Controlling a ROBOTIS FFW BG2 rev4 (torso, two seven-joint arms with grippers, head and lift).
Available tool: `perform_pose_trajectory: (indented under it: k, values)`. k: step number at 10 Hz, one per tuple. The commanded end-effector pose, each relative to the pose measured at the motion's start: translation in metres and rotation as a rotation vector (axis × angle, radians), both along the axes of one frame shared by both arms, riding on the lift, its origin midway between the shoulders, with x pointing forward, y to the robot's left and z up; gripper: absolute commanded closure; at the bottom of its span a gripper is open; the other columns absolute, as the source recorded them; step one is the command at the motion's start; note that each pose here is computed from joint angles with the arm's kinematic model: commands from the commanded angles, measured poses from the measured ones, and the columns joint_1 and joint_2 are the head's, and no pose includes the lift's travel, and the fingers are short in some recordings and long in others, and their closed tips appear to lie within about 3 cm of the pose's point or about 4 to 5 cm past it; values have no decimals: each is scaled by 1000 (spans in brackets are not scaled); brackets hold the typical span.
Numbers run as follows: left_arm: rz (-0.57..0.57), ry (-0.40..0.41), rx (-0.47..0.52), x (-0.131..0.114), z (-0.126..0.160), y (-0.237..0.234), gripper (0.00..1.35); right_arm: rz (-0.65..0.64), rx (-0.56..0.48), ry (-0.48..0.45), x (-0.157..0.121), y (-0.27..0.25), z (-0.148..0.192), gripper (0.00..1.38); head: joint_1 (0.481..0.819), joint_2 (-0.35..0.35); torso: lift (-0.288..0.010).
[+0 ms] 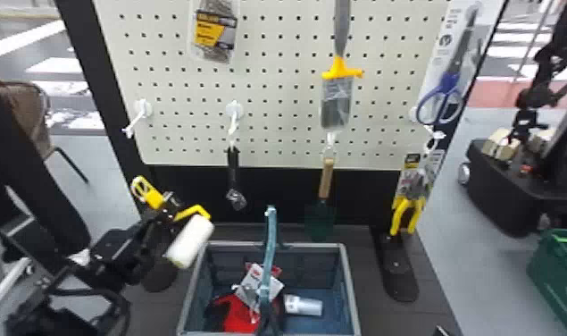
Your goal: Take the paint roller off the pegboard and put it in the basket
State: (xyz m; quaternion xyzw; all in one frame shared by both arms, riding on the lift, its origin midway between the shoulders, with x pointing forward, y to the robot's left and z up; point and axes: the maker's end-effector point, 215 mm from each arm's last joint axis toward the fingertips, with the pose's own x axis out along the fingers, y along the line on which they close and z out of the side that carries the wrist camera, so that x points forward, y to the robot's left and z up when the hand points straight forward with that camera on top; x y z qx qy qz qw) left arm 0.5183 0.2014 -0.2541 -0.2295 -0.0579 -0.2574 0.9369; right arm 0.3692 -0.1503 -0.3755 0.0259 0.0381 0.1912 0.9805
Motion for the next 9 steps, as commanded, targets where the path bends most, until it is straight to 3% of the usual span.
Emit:
perform_pose_trajectory:
  k: [1, 4, 6, 9]
  values:
    - [-30, 23, -42, -6, -6, -15, 1216, 1, 1, 0, 0, 1, 0, 251, 549, 0, -100]
    - [-65, 80, -69, -7, -40, -39, 1216, 1, 3, -2, 1, 1, 1, 251, 549, 0, -100]
    - [-125, 132, -100, -6, -78, -68, 1216, 2, 3, -2, 1, 1, 1, 251, 549, 0, -100]
    - [-198, 178, -100, -9, -105, -105, 1216, 3, 3, 0, 0, 1, 0, 251, 549, 0, -100]
